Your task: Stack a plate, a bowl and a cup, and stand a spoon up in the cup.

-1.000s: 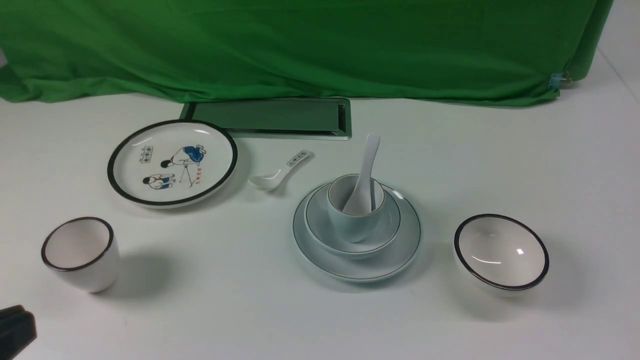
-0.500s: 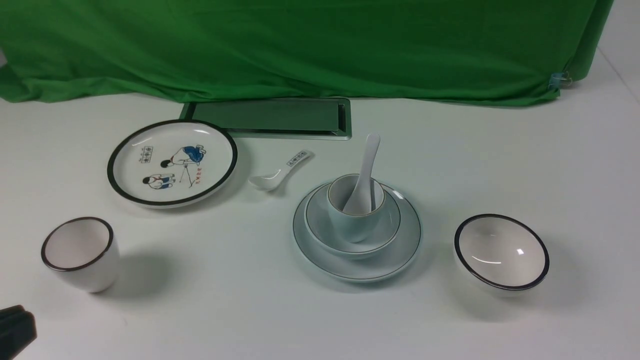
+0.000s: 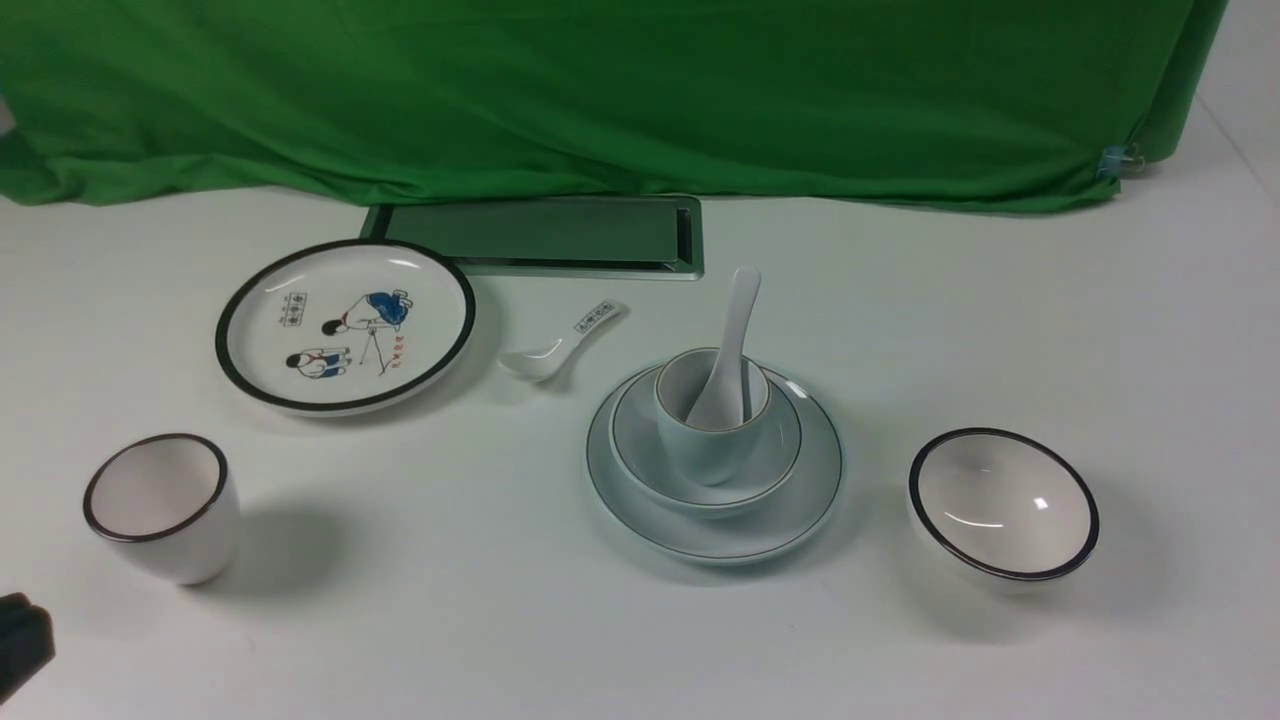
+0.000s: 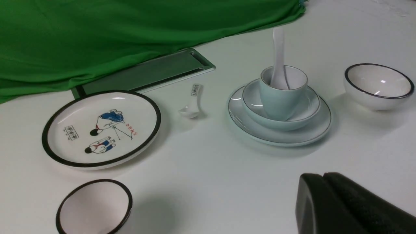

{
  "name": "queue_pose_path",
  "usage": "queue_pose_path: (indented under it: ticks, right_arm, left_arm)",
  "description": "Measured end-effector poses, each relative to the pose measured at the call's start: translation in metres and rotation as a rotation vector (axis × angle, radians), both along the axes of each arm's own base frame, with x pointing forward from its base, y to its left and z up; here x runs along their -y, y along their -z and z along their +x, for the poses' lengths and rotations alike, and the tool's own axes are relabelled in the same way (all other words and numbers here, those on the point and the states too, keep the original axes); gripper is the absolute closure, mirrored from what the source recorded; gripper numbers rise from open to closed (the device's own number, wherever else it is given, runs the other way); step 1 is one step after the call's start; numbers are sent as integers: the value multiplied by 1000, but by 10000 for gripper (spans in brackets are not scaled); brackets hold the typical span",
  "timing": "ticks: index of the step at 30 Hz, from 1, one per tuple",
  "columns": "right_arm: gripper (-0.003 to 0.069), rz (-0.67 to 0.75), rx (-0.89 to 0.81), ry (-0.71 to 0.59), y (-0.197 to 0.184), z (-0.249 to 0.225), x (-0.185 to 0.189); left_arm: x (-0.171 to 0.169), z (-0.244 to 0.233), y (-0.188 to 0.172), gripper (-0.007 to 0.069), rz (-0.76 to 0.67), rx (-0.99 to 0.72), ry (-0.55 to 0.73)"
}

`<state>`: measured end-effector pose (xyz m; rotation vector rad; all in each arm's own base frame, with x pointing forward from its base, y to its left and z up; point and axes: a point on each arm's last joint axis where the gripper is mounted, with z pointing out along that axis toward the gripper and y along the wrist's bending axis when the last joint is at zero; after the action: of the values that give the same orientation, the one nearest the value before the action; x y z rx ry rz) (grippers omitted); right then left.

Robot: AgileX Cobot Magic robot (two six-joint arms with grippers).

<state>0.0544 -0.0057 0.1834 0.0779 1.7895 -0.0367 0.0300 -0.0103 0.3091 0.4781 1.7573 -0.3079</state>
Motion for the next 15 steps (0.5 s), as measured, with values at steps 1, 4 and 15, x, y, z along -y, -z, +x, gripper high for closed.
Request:
queue_pose_path:
  ticks: [1, 4, 15]
  right_arm:
    - [601, 1, 0, 0, 0, 0, 0]
    - [592, 1, 0, 0, 0, 0, 0]
    - [550, 1, 0, 0, 0, 0, 0]
  left_arm:
    - [1, 1, 1, 657, -7, 15, -17]
    - [2, 9, 9, 657, -11, 100, -103]
    - [-15, 28, 92, 655, -208, 239, -569]
